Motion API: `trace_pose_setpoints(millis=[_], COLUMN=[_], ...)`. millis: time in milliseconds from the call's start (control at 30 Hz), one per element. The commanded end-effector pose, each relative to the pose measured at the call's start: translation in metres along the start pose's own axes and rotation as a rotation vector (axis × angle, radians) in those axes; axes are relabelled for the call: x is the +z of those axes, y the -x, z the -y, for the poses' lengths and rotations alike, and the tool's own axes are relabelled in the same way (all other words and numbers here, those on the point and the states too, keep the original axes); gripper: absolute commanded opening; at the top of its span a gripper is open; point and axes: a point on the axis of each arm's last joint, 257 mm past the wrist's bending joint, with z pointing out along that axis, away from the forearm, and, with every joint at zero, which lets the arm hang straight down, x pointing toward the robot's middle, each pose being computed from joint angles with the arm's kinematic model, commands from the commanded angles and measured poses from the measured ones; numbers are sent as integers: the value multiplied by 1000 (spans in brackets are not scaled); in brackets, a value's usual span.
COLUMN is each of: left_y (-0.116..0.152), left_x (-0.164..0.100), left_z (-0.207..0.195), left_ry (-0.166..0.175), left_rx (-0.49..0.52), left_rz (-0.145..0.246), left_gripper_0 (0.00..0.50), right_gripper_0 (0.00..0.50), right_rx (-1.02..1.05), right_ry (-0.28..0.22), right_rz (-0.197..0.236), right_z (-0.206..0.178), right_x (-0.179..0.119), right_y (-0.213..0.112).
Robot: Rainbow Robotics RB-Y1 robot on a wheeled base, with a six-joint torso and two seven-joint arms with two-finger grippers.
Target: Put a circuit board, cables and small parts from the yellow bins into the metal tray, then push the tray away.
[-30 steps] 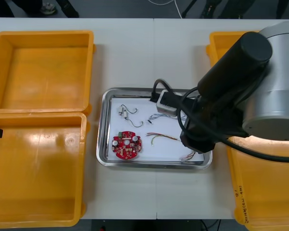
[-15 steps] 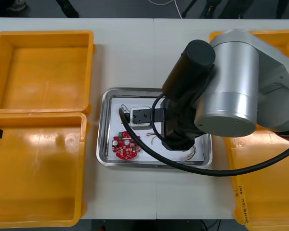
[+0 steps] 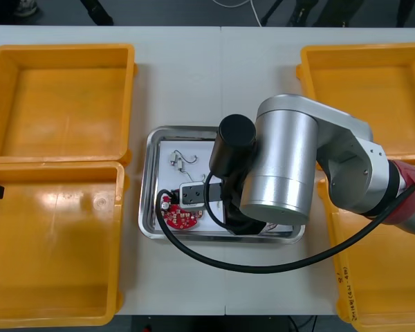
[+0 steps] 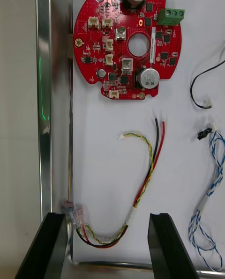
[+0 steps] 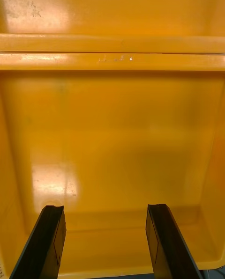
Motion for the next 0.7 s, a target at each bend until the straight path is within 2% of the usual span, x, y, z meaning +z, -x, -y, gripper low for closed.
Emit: trace_pose_setpoints(millis=[33,300,700], left_y=[2,2,2], left_x=[-14,-14,-14], left_z=[-12,-12,-12], left_ry=[50,50,50], left_rx=[103,103,103], left_rz=[13,13,13], left_gripper_0=[500,500,500], right_gripper_0=[500,500,500], right_rx=[-8,-17,-14], right_ry=[23,39,28], right_rz=[25,15,31], right_z=[-20,-37,-63], right_x=[19,34,55], right_y=[16,14,27])
